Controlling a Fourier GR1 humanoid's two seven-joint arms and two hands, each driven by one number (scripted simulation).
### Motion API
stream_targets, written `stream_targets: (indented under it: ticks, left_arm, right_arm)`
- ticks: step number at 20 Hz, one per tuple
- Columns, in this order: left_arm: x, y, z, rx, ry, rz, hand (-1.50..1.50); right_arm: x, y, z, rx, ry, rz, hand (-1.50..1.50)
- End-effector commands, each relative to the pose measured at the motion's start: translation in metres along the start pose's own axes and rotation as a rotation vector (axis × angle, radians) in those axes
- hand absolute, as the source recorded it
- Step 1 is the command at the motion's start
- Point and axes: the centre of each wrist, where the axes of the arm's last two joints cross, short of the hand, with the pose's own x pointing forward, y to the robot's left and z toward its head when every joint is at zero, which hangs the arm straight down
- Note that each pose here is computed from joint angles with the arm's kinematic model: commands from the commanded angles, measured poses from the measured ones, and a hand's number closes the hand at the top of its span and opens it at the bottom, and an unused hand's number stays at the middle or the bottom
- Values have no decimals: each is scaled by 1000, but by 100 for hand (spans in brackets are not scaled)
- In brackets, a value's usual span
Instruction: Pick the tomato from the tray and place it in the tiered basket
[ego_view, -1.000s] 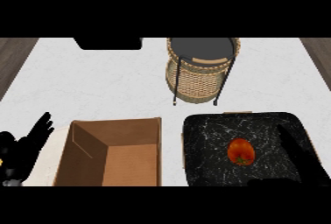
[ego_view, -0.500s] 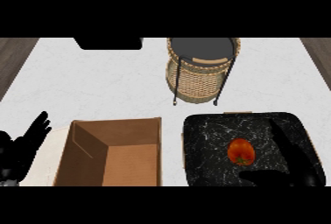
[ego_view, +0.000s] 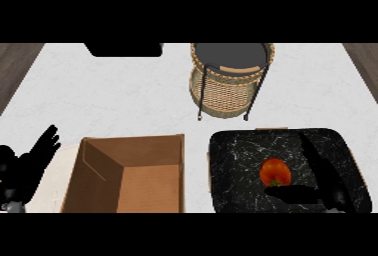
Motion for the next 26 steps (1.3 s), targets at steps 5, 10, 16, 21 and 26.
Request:
stream_targets:
  ticks: [5, 10, 16, 21, 26]
  left_arm:
    - [-22, 17, 0, 3, 2, -5, 0]
    - [-8, -21, -10, 1, -6, -5, 0]
    - [-5, -1, -7, 1, -3, -15, 0]
    - [3, -17, 2, 2, -9, 2, 0]
    - [-7, -13, -8, -35, -9, -35, 0]
  right_arm:
    - [7, 31, -19, 34, -9, 1, -150]
    - [19, 37, -44, 82, -23, 16, -150]
    - [-6, 55, -30, -11, -164, 34, 150]
    - [14, 33, -30, -110, -177, -28, 150]
    - [52, 131, 15, -27, -317, 272, 150]
